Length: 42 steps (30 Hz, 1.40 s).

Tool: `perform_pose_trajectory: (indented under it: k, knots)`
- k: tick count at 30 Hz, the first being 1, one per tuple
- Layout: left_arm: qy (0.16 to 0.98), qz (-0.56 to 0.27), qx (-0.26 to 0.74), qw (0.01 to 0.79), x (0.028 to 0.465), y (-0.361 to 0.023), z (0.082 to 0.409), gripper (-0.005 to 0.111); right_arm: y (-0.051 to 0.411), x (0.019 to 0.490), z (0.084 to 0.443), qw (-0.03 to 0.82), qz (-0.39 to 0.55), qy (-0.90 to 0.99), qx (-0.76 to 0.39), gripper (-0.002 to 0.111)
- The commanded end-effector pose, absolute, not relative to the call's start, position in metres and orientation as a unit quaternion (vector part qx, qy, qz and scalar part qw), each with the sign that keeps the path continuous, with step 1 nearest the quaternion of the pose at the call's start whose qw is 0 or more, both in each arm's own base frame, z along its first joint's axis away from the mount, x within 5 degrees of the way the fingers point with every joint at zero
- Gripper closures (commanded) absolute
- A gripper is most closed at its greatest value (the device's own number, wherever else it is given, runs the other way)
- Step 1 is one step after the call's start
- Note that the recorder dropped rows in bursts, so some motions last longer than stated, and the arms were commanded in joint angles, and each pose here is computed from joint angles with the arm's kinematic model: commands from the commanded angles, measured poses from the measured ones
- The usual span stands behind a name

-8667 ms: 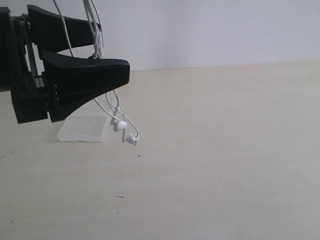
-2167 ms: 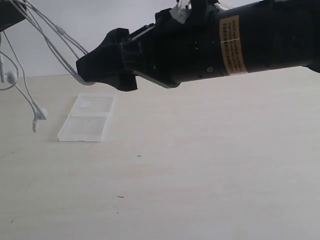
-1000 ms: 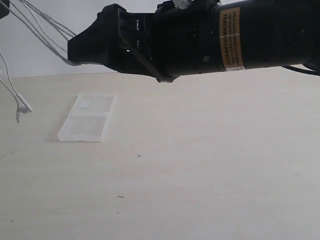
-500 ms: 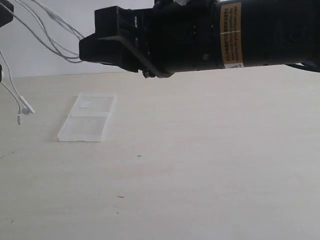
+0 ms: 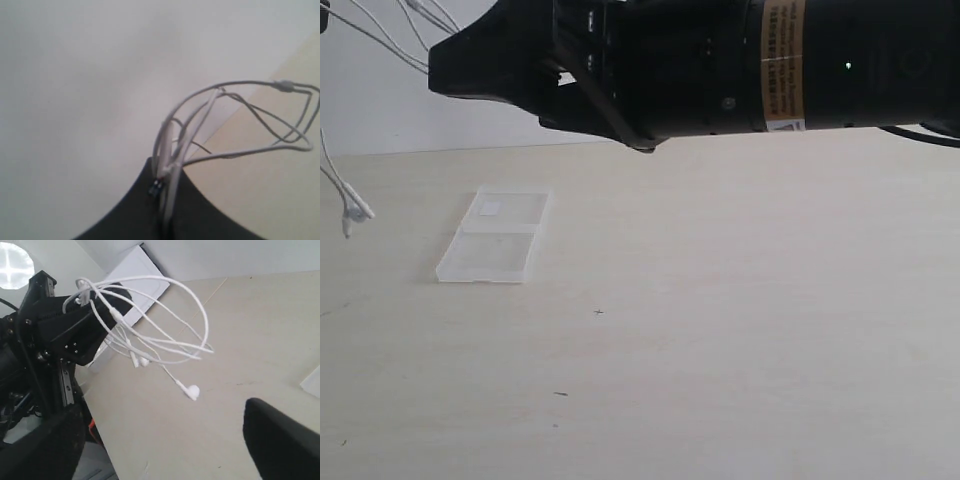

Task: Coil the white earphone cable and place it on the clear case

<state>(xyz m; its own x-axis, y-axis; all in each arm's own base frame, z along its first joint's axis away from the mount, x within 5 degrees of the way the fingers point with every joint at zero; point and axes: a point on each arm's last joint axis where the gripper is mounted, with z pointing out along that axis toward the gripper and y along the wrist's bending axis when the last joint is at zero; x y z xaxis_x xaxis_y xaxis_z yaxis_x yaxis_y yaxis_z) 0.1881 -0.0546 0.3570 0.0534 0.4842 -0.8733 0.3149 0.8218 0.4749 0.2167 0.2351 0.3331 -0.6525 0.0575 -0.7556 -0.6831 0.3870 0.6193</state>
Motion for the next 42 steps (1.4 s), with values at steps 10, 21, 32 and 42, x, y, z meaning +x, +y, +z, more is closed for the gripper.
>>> perform_pose_trajectory:
  k: [10, 21, 32, 42]
  knots:
    - [0.733, 0.056, 0.226, 0.639, 0.212, -0.046, 0.341, 0.107, 0.212, 0.238, 0.298, 0.439, 0.328, 0.814, -0.194, 0.063]
    - [0.815, -0.021, 0.144, 0.561, 0.267, -0.051, 0.299, 0.107, 0.202, 0.236, 0.274, 0.436, 0.283, 0.833, -0.192, 0.085]
    - [0.843, -0.148, -0.001, 0.517, 0.333, -0.066, 0.280, 0.107, 0.202, 0.236, 0.274, 0.435, 0.284, 0.833, -0.190, 0.085]
    - [0.858, -0.134, 0.027, 0.495, 0.373, -0.059, 0.250, 0.107, 0.202, 0.236, 0.274, 0.435, 0.284, 0.833, -0.190, 0.085]
